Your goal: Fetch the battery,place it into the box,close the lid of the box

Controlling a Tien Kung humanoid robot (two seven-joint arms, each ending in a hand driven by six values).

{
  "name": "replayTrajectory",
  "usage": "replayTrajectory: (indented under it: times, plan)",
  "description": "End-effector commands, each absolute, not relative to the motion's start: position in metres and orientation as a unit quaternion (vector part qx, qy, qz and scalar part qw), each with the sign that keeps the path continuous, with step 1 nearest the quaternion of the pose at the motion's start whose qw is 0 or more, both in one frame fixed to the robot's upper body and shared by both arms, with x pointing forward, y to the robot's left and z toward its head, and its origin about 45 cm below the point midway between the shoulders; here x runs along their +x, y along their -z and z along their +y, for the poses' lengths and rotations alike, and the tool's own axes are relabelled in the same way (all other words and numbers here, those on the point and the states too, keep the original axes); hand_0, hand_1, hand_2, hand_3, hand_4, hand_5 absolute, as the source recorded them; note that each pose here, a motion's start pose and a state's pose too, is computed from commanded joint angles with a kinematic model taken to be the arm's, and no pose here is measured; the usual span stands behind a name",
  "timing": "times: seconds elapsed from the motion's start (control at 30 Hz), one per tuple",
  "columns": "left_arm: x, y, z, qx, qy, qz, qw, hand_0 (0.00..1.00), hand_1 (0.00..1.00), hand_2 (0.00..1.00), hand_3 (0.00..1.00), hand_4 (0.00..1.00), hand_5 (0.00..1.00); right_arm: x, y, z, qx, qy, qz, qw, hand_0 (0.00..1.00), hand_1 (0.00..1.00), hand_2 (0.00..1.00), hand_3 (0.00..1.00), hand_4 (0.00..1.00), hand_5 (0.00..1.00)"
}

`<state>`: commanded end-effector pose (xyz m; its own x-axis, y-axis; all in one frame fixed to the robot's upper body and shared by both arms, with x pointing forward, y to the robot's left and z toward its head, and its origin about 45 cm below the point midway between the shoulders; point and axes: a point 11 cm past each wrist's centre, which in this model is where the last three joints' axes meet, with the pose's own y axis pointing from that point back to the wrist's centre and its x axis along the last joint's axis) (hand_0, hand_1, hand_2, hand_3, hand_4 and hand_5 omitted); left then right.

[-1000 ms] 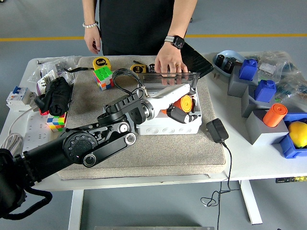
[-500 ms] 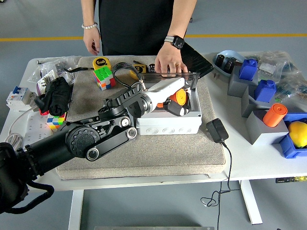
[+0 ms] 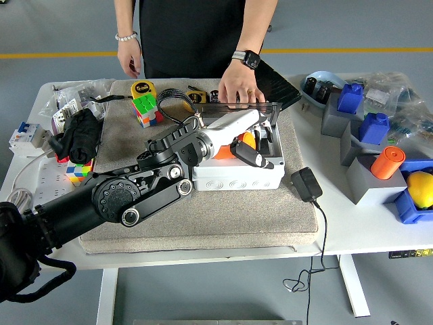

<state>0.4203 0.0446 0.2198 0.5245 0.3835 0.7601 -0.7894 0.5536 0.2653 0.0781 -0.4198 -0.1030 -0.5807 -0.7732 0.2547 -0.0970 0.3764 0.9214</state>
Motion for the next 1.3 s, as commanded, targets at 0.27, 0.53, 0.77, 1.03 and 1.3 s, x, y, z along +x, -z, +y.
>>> replayTrajectory:
  times: [0.27,0.53,0.77,1.03,1.3]
  plan:
    - [0.421,-0.223,0.045,0.298,-0.364,-0.327,0.820,0.273,0.315,0.375,0.493,0.998,0.280,0.080,0.102,-0.420,0.290,0.475,-0.752,0.353,0.676,0.639,0.659,0.550,0.876,0.426]
    - [0.415,-0.238,0.035,0.263,-0.366,-0.318,0.834,0.286,0.349,0.394,0.508,0.998,0.279,0.079,0.103,-0.420,0.289,0.476,-0.752,0.352,0.676,0.639,0.658,0.550,0.875,0.426]
    - [0.406,-0.252,0.040,0.233,-0.375,-0.303,0.845,0.404,0.519,0.516,0.551,0.998,0.279,0.080,0.103,-0.420,0.289,0.475,-0.754,0.350,0.676,0.639,0.658,0.550,0.875,0.425]
    - [0.412,-0.282,0.066,0.143,-0.438,-0.291,0.839,0.669,0.708,0.661,0.668,0.998,0.302,0.079,0.103,-0.420,0.288,0.477,-0.754,0.349,0.677,0.638,0.655,0.549,0.872,0.423]
    - [0.435,-0.303,0.091,0.124,-0.488,-0.299,0.811,0.810,0.817,0.792,0.789,0.998,0.339,0.080,0.103,-0.419,0.289,0.476,-0.755,0.347,0.676,0.638,0.653,0.549,0.870,0.419]
